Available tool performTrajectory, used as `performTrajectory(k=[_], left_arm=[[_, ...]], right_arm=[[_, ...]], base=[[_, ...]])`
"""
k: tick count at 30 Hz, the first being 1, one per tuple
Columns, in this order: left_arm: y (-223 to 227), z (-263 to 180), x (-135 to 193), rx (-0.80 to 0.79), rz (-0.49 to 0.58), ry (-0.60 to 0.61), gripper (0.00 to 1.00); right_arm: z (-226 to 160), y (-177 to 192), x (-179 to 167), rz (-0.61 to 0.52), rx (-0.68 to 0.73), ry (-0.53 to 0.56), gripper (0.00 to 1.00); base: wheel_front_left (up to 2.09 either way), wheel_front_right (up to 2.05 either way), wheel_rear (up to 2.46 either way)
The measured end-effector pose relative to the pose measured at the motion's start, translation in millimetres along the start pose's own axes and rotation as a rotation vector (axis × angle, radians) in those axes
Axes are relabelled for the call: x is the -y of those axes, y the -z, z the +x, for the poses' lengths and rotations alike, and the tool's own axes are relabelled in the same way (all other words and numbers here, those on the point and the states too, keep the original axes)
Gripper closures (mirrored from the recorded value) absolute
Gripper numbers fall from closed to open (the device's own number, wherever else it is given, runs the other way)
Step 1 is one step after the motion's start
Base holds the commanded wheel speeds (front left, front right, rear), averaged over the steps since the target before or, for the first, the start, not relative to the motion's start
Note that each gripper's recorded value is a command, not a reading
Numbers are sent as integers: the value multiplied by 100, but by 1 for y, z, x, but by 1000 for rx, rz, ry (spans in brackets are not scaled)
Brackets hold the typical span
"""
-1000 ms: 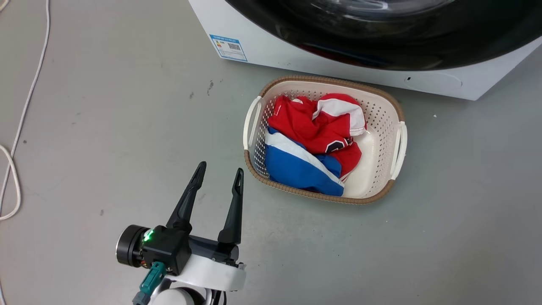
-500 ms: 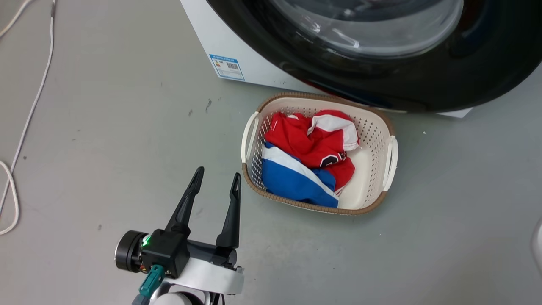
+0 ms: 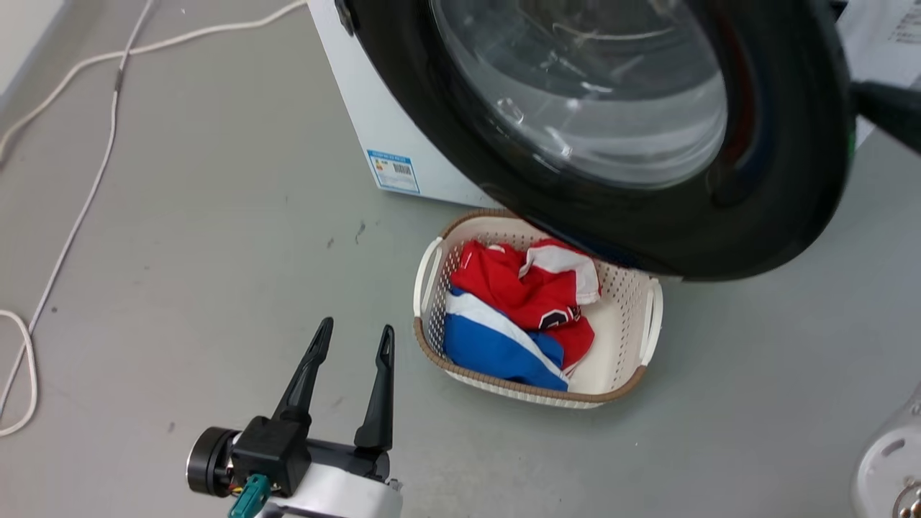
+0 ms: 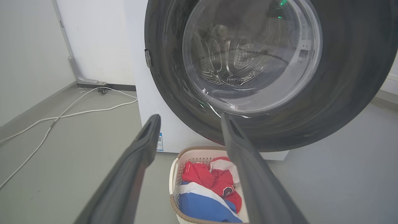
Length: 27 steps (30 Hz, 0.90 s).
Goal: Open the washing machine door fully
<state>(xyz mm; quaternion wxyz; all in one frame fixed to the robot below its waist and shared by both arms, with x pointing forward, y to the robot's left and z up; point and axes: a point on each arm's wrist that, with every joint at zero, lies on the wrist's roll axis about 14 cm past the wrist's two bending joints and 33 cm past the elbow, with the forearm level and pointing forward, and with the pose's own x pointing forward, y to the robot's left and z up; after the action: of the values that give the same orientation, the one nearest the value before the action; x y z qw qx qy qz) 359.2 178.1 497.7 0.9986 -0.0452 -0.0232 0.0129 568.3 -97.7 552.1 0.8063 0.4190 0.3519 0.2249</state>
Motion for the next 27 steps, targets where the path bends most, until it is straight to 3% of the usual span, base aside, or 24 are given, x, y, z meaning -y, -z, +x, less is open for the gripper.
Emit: performTrajectory(k=[11, 27], left_arm=[[-17, -24, -5, 47, -6, -20, 0], [-24, -35, -12, 71, 1, -39, 0]], right_arm=[[-20, 37, -24, -17, -42, -87, 100], [2, 89, -43, -5, -170, -169, 100]], base=[[0, 0, 0], [0, 0, 0]])
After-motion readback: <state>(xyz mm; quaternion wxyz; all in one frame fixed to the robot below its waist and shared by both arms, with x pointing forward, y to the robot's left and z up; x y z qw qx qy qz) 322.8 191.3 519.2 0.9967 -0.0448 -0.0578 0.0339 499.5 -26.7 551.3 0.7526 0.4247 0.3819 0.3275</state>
